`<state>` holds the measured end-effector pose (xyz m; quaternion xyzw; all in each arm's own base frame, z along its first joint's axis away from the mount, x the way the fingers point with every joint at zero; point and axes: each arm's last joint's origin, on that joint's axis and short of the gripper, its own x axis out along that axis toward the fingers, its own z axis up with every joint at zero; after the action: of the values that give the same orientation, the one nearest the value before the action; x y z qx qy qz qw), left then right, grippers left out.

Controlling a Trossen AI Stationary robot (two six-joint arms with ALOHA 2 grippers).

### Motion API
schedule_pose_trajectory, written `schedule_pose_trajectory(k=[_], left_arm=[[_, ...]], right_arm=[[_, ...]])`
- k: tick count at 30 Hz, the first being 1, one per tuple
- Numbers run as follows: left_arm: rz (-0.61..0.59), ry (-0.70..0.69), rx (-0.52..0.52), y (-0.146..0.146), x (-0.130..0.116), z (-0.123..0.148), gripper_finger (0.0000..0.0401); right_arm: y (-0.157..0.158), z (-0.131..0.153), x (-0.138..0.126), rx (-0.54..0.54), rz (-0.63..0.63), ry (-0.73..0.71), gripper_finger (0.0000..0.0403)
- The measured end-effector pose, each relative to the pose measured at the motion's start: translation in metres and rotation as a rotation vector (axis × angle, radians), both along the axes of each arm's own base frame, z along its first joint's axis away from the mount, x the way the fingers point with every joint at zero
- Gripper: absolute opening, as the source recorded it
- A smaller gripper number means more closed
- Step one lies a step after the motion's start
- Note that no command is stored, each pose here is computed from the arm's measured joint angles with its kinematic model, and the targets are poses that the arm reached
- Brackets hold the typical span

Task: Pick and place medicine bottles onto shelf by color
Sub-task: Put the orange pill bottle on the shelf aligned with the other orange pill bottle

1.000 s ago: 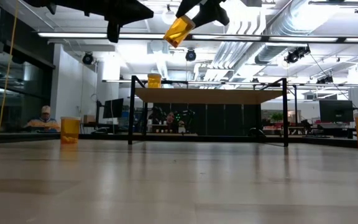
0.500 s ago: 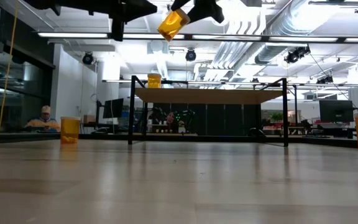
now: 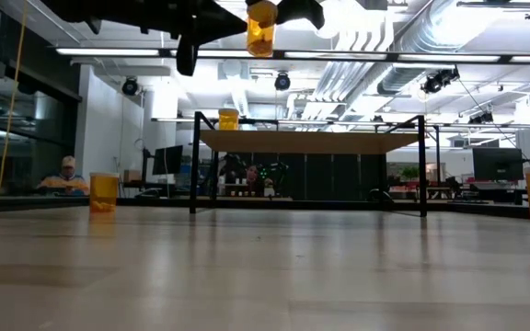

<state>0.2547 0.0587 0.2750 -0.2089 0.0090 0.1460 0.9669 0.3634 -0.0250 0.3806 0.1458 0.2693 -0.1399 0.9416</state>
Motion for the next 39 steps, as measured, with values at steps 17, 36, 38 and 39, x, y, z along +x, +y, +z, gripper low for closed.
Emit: schedule_pose_trajectory(k=[17,36,38,39], left_arm=[[0.133,0.116,0.123,-0.008,-0.099,0.04,0.0],[0.2,-0.036,0.166,-0.025,-0.144,0.061,0.0],[0.2,-0.034,0.158,-0.024,-0.143,0.06,0.0],[0.199,-0.032,0.158,-0.024,-0.143,0.06,0.0]], right_arm=[[-0.027,-0.001,0.016,-0.127,-0.117,-0.09,0.0198],[-0.11,-0.093,0.073,-0.133,-0.296,-0.029,0.0198],[-0.11,-0.09,0.075,-0.135,-0.292,-0.061,0.0198],[-0.11,-0.089,0.075,-0.142,-0.288,-0.074,0.0198]])
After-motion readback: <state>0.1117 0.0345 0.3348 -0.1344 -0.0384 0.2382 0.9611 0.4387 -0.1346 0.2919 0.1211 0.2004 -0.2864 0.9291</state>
